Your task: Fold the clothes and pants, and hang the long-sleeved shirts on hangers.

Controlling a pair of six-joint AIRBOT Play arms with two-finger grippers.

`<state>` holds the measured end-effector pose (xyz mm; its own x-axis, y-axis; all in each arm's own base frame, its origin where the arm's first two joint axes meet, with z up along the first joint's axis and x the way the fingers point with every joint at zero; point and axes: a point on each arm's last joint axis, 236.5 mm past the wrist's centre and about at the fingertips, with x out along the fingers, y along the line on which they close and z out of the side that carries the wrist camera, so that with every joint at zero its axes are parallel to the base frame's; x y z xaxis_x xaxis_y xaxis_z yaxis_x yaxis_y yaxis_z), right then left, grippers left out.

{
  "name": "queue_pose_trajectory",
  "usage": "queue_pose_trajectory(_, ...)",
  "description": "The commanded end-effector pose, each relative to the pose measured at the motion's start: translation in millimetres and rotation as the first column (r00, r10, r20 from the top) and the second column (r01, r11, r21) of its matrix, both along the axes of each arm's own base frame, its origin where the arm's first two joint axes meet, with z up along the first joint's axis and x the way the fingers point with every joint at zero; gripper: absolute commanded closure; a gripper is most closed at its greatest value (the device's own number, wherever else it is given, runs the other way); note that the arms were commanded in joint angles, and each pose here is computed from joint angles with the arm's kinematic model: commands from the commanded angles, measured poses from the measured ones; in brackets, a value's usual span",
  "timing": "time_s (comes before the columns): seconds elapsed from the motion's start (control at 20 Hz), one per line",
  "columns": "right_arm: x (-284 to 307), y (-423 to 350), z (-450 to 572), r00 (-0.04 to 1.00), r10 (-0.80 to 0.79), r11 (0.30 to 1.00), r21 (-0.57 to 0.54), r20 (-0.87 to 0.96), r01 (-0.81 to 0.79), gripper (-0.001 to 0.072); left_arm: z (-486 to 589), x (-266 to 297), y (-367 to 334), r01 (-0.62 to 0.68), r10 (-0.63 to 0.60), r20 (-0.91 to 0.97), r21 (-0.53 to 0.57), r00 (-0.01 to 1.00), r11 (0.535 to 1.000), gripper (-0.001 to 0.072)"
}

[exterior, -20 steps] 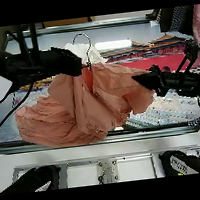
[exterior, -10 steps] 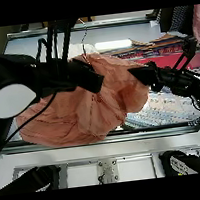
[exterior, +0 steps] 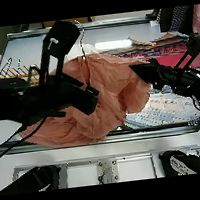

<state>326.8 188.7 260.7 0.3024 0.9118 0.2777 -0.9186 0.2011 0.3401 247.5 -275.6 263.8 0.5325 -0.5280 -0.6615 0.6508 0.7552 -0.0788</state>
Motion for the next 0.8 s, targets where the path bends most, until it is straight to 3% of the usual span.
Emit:
queue_pose_trajectory(0.0, -1, -1, 7, 1.000, -0.007, 1.000, 0.014, 0.009, 0.007, 0.0710, 24, -2, 5, -0.004, 0.009, 0.067, -0.072, 0.998, 0.997, 0.0209)
queue_pose_trajectory(0.2, -1, -7, 23, 0.999, -0.032, 0.998, 0.062, 0.043, 0.030, 0.0710, 57, 8, 30, -0.078, 0.100, 0.172, -0.130, 0.980, 0.988, 0.0209)
queue_pose_trajectory(0.3, 4, -19, 42, 0.992, -0.097, 0.989, 0.116, 0.086, 0.086, 0.0709, 66, 11, 42, -0.111, 0.138, 0.200, -0.140, 0.970, 0.984, 0.0209)
queue_pose_trajectory(0.4, 15, -34, 56, 0.976, -0.182, 0.981, 0.097, 0.119, 0.171, 0.0710, 69, 12, 47, -0.120, 0.148, 0.215, -0.140, 0.965, 0.983, 0.0211)
queue_pose_trajectory(0.45, 21, -46, 67, 0.961, -0.239, 0.969, 0.093, 0.142, 0.228, 0.0710, 69, 12, 47, -0.121, 0.149, 0.214, -0.139, 0.965, 0.983, 0.0269)
queue_pose_trajectory(0.5, 25, -59, 78, 0.941, -0.294, 0.955, 0.092, 0.168, 0.282, 0.0710, 69, 11, 47, -0.118, 0.146, 0.213, -0.140, 0.966, 0.983, 0.0524)
queue_pose_trajectory(0.55, 26, -74, 91, 0.918, -0.342, 0.940, 0.094, 0.200, 0.329, 0.0710, 69, 12, 47, -0.117, 0.145, 0.216, -0.137, 0.966, 0.984, 0.0696)
queue_pose_trajectory(0.75, 21, -141, 141, 0.790, -0.517, 0.851, 0.105, 0.330, 0.514, 0.0709, 71, 13, 45, -0.113, 0.144, 0.224, -0.145, 0.964, 0.983, 0.0698)
